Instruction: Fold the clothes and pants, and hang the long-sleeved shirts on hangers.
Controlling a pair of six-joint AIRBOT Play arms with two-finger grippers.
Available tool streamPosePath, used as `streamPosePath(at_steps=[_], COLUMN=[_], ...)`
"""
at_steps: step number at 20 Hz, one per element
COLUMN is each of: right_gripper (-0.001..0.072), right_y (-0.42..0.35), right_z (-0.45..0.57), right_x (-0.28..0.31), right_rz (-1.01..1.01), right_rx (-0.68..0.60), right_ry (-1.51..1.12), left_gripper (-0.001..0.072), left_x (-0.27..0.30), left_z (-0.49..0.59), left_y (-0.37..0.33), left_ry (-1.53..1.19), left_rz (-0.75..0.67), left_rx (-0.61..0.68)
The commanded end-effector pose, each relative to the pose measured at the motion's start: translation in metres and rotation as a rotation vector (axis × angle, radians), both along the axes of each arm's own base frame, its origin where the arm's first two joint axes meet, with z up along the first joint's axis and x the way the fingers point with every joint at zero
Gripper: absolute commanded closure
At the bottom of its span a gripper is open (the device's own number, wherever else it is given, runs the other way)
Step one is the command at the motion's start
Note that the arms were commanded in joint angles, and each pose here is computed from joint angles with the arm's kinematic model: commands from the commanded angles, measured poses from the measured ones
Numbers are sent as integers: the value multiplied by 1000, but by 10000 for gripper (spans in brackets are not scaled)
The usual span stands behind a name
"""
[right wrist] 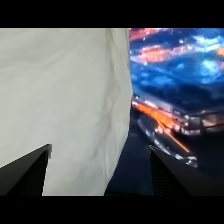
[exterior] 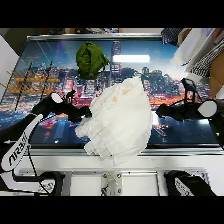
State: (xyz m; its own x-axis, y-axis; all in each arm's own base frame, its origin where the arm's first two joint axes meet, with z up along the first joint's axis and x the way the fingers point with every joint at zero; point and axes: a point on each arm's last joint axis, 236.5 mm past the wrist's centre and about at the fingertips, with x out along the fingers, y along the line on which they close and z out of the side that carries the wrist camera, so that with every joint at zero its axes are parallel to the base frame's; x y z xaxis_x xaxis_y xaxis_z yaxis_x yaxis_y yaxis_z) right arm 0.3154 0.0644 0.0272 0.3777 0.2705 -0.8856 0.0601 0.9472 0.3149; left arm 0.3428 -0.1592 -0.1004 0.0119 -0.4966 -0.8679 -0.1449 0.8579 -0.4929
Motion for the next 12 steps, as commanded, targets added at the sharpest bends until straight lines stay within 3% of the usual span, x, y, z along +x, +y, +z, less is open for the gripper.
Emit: streamPosePath(at_steps=[1,2,3,8,12], right_gripper=[53,53,53,54,56], right_y=[3,7,14,62,70], right_z=[-59,-73,-87,-119,-139], right_x=[-15,-19,-20,-6,-3], right_rz=[4,13,29,36,17], right_rx=[12,27,55,285,318], right_ry=[193,240,276,330,364], left_gripper=[431,624,695,695,695], left_x=[6,13,18,27,28], left_z=[-2,2,6,14,14], left_y=[-18,-19,-18,-10,-5], left_ry=[8,-9,-25,-33,-31], left_rz=[-34,-35,-36,-21,-10], left_rx=[-37,-38,-39,-46,-47])
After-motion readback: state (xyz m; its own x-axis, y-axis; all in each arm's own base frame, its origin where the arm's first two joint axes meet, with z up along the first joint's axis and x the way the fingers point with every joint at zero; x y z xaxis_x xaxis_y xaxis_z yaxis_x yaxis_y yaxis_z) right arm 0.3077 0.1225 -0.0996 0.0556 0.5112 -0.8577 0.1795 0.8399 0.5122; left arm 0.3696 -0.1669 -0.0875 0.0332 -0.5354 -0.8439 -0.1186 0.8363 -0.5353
